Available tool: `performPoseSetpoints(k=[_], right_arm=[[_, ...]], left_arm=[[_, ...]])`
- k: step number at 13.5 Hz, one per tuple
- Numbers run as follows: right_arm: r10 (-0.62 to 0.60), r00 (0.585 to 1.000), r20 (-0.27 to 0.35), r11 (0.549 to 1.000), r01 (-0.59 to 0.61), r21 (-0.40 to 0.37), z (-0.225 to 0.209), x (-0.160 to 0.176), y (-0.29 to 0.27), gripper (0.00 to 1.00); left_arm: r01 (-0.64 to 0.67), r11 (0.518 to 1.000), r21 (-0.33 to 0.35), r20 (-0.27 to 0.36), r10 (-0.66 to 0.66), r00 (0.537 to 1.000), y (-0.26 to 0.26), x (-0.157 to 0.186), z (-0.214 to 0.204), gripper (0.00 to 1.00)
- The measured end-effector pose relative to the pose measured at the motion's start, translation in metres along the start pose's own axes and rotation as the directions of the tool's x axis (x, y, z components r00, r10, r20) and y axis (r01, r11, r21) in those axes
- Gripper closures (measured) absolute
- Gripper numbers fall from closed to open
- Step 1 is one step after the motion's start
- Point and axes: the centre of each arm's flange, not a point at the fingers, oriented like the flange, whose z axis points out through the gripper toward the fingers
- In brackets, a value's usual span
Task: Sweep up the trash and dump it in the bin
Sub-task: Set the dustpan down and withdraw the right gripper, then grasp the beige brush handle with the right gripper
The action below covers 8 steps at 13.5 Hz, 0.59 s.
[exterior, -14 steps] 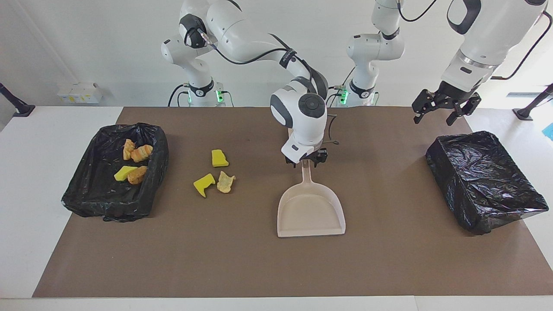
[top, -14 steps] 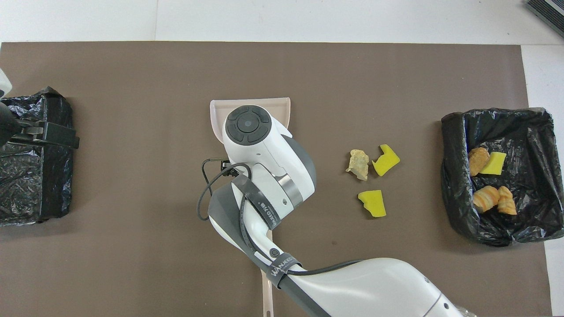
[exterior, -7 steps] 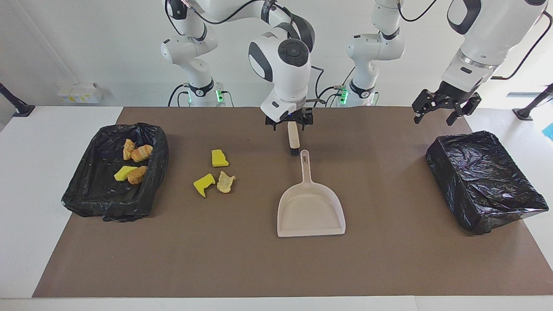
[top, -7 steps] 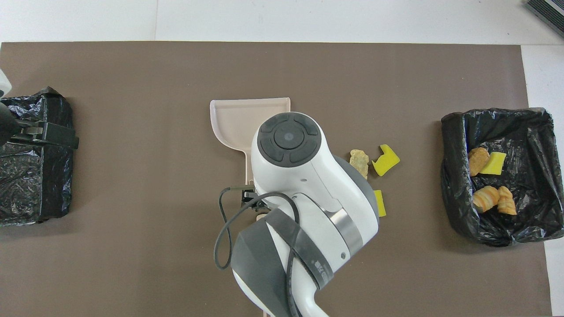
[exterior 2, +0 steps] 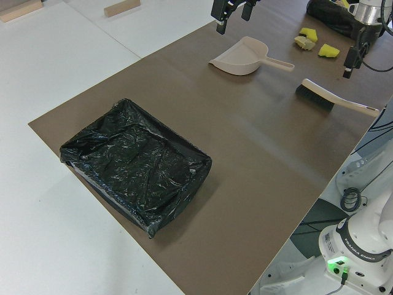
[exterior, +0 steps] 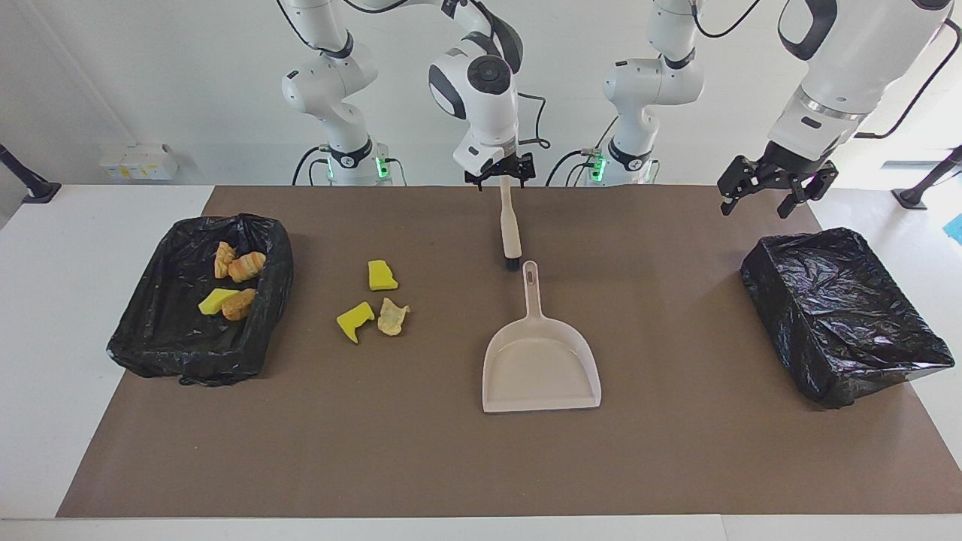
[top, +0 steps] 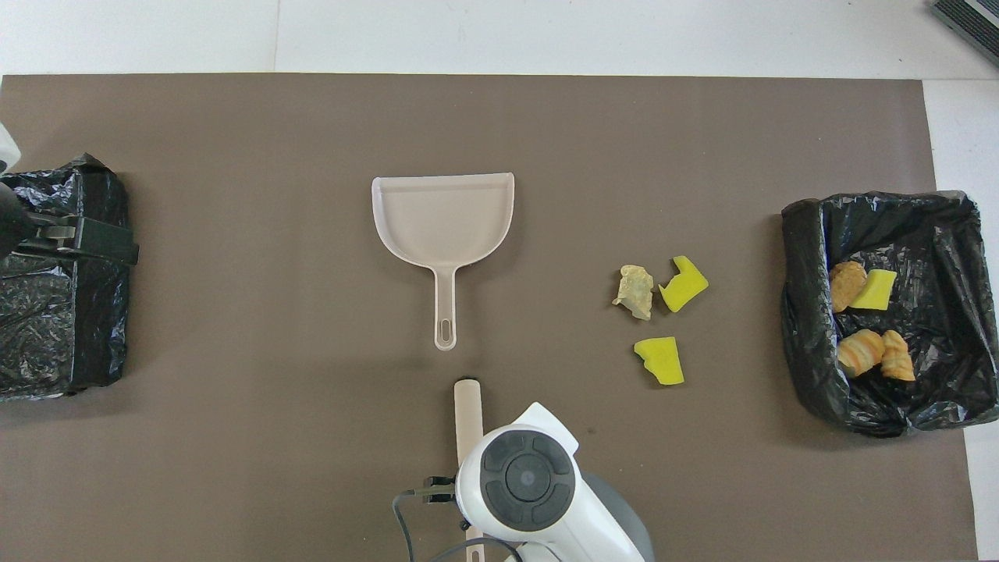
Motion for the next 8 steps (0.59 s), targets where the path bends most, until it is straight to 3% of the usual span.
performPoseSetpoints(k=[4, 8], right_arm=[[0.042, 0.999, -0.024, 0.999, -0.042, -0.004, 0.061, -0.026, 0.0, 0.0], [0.053, 0.998, -0.018, 0.998, -0.053, -0.014, 0.075, -0.037, -0.002, 0.03]], left_arm=[[-0.024, 1.0, 0.0, 0.025, 0.024, 0.999, -0.002, -0.003, 0.002, 0.0], [-0.026, 1.0, 0.0, 0.03, 0.026, 0.999, -0.028, -0.005, 0.002, 0.0]])
